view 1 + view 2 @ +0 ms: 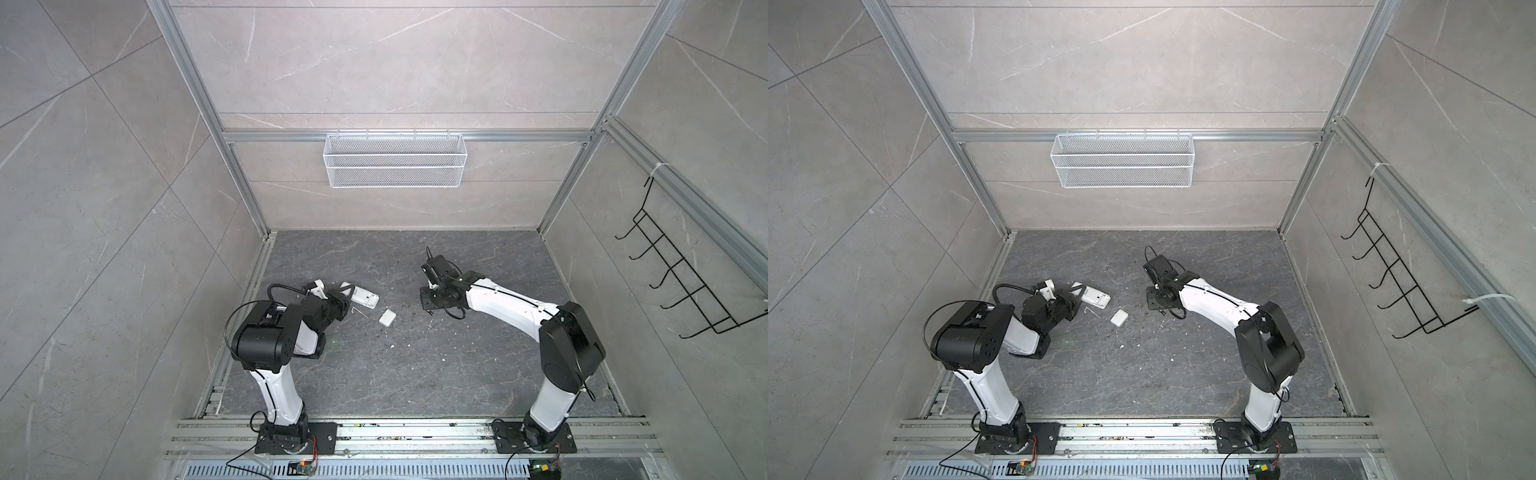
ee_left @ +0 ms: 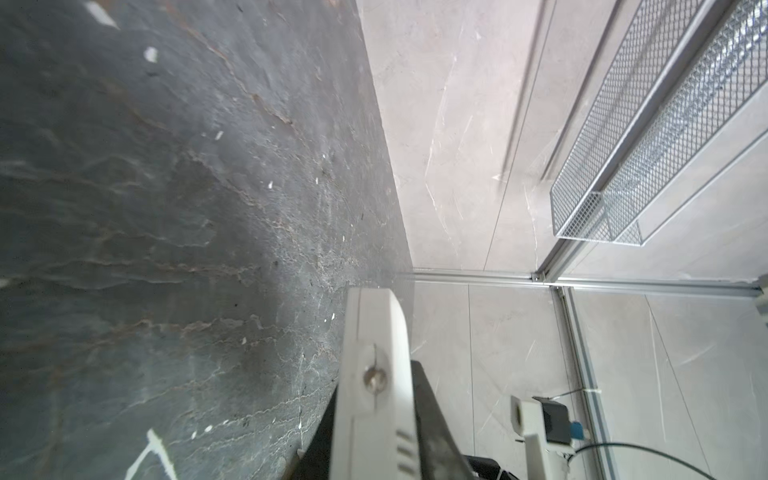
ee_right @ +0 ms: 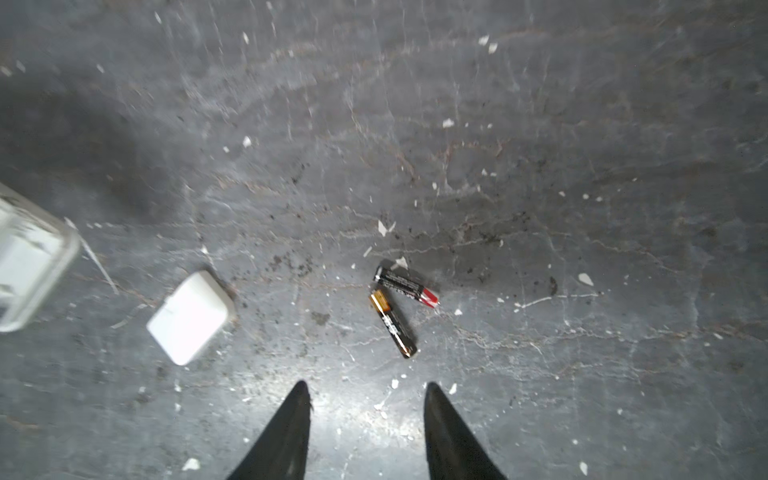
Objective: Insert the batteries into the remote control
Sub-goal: 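Move the right gripper over the two batteries on the table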
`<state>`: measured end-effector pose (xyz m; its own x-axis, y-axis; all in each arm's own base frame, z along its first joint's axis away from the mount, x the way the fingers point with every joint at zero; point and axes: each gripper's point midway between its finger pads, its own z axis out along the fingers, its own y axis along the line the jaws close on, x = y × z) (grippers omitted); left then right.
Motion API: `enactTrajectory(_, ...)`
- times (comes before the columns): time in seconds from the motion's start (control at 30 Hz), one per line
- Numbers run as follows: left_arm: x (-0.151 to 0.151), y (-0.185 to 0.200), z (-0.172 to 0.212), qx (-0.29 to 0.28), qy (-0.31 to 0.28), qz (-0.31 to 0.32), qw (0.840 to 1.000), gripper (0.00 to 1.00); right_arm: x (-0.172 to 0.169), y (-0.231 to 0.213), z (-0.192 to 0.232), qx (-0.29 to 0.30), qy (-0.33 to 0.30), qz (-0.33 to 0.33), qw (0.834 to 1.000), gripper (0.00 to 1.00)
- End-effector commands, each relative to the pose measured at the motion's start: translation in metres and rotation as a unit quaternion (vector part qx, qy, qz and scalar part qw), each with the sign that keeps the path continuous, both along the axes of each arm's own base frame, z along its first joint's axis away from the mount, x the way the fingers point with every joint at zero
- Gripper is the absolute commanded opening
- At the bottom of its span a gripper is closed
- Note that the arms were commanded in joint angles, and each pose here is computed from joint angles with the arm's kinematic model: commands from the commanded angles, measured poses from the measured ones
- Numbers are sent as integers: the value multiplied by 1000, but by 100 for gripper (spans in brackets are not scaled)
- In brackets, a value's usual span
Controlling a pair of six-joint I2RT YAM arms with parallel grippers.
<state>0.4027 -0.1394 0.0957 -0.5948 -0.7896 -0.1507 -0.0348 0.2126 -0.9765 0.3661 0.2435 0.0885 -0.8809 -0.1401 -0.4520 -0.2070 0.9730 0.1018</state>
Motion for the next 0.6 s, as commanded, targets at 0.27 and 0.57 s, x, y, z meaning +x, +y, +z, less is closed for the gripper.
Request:
enactTrajectory(0.27,0,-14,14,21,-63,-54,996,0,9,2,-46,-38,67,39,996,43)
enactTrajectory(0.57,3,-13,8,18,-55,-55,997,0,13,-1,-58,-61,78,49,994,36)
